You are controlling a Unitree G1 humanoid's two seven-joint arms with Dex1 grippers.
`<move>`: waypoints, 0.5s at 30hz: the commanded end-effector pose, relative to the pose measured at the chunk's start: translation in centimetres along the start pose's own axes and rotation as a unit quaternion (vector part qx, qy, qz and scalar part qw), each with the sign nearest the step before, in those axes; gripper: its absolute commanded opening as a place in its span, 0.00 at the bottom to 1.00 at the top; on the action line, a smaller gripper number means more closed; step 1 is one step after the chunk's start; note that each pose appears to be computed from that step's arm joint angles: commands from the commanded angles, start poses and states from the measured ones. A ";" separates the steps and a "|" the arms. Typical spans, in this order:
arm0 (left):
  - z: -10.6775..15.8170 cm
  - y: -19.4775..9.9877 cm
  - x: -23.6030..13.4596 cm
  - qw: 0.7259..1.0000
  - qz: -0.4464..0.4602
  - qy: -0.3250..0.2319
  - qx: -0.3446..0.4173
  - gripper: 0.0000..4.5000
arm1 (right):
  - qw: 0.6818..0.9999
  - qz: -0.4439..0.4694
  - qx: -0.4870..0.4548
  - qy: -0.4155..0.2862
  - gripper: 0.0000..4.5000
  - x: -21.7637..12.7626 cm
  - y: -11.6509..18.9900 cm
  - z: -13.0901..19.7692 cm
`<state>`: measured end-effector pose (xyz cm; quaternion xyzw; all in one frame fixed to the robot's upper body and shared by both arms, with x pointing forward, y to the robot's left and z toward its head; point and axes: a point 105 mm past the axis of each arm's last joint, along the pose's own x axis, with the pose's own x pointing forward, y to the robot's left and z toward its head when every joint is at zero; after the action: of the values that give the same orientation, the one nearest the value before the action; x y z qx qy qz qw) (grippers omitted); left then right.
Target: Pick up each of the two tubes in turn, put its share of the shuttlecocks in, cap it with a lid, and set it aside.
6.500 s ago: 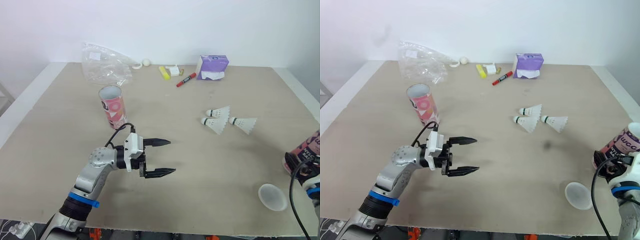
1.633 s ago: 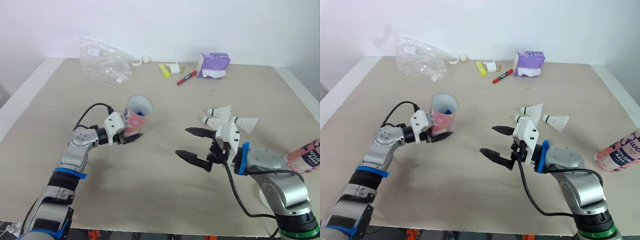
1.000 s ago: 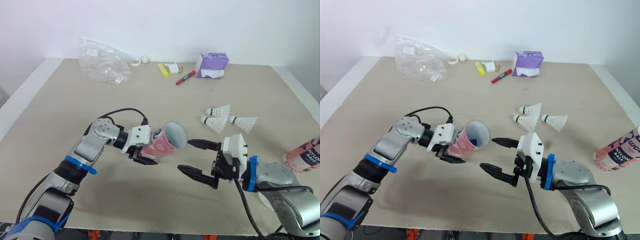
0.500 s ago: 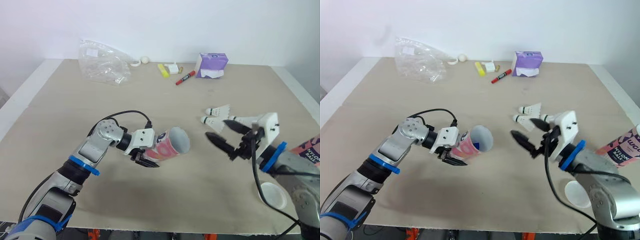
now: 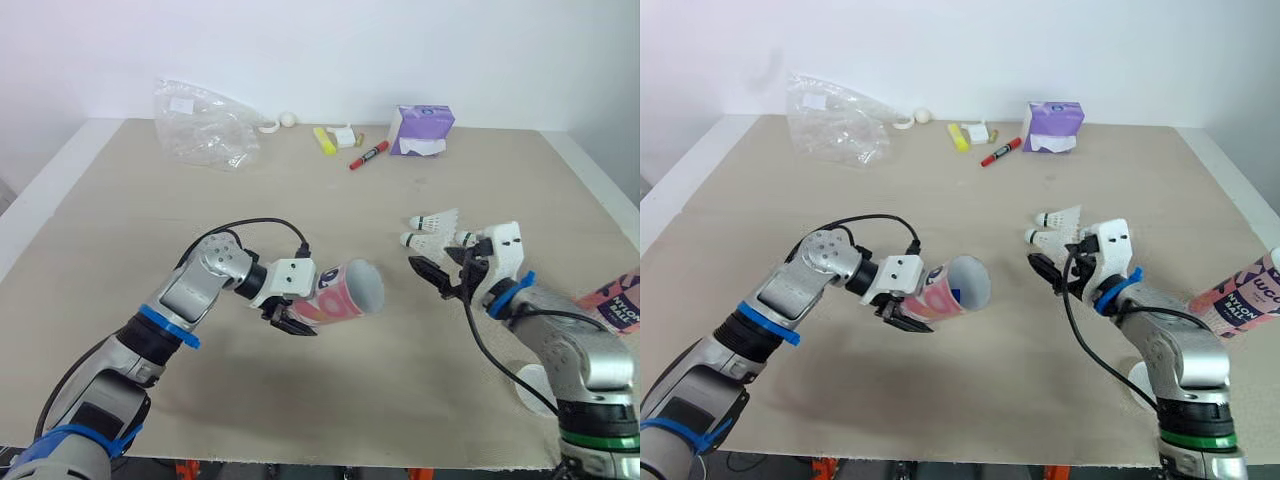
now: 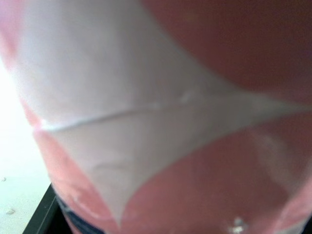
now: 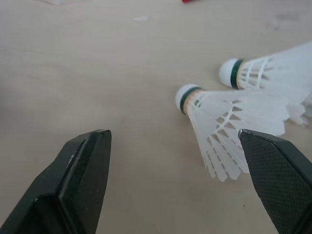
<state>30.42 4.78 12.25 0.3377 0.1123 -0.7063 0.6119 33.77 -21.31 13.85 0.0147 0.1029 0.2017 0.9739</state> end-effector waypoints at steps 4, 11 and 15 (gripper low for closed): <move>0.3 -0.1 -0.1 1.000 0.001 0.003 0.010 0.66 | 1.000 -0.006 -0.001 -0.011 0.94 1.2 -0.2 1.0; 0.3 -0.1 0.0 1.000 0.005 0.000 0.007 0.66 | 1.000 -0.011 0.017 -0.011 0.25 2.5 -0.4 0.7; 0.2 -0.1 0.2 1.000 0.007 -0.001 0.005 0.66 | 1.000 -0.022 0.016 -0.010 0.01 2.8 -0.9 0.5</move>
<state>30.42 4.70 12.25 0.3379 0.1095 -0.7034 0.6157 36.38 -20.66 12.39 0.0356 0.1241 0.1839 0.9744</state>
